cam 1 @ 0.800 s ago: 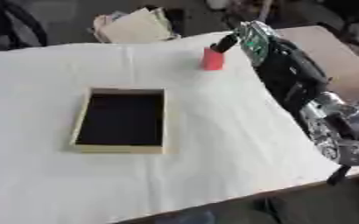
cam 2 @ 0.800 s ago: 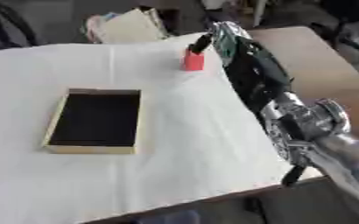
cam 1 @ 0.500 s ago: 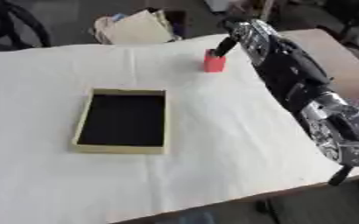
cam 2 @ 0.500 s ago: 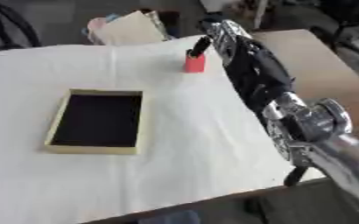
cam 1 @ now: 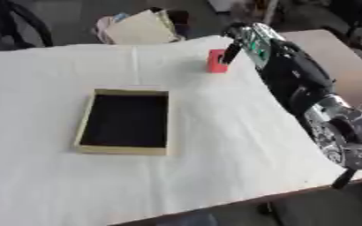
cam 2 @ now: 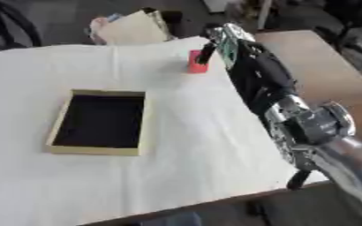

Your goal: Pick up objects on the table and place them in the box.

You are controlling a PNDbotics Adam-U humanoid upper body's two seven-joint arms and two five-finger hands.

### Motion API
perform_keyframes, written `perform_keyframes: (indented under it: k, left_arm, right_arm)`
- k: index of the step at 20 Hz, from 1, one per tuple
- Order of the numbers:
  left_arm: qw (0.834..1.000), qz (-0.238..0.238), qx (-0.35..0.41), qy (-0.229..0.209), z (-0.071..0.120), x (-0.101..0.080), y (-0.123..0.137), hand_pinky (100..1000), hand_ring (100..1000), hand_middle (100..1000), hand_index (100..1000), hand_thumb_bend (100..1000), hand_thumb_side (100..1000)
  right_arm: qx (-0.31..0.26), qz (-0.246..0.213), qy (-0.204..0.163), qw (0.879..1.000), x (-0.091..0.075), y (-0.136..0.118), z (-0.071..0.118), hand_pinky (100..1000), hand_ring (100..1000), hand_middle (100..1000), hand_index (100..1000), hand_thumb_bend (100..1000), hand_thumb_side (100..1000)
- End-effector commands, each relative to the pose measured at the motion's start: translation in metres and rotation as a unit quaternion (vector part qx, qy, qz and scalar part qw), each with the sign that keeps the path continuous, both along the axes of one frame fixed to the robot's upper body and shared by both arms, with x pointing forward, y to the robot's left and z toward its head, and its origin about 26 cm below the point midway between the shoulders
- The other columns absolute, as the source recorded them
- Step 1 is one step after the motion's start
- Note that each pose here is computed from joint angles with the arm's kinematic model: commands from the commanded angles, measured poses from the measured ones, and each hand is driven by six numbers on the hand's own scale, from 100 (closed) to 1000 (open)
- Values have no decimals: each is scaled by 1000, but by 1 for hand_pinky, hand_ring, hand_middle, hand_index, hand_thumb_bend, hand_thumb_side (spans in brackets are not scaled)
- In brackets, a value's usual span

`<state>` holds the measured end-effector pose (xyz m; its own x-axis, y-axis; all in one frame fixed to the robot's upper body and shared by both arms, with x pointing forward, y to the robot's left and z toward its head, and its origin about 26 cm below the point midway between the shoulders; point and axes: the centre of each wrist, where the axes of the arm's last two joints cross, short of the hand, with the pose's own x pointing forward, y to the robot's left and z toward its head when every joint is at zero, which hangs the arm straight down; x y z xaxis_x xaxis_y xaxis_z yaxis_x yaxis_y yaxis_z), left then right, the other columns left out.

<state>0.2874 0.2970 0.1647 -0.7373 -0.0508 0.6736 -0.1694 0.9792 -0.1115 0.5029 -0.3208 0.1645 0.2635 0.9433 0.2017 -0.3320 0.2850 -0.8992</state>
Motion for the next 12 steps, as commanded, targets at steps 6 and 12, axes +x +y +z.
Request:
perform_keyframes:
  k: [6, 12]
  left_arm:
    - [1000, 0, 3, -14, 7, -1, 0, 813, 589, 613, 810, 235, 458]
    - [1000, 0, 1, -15, 7, 0, -1, 814, 587, 612, 810, 235, 458]
  right_arm:
    - [-8, -3, -25, 1000, 1, -3, 14, 860, 953, 995, 998, 213, 100]
    - [-21, 2, -25, 999, 1, -5, 13, 877, 963, 1000, 1000, 281, 100]
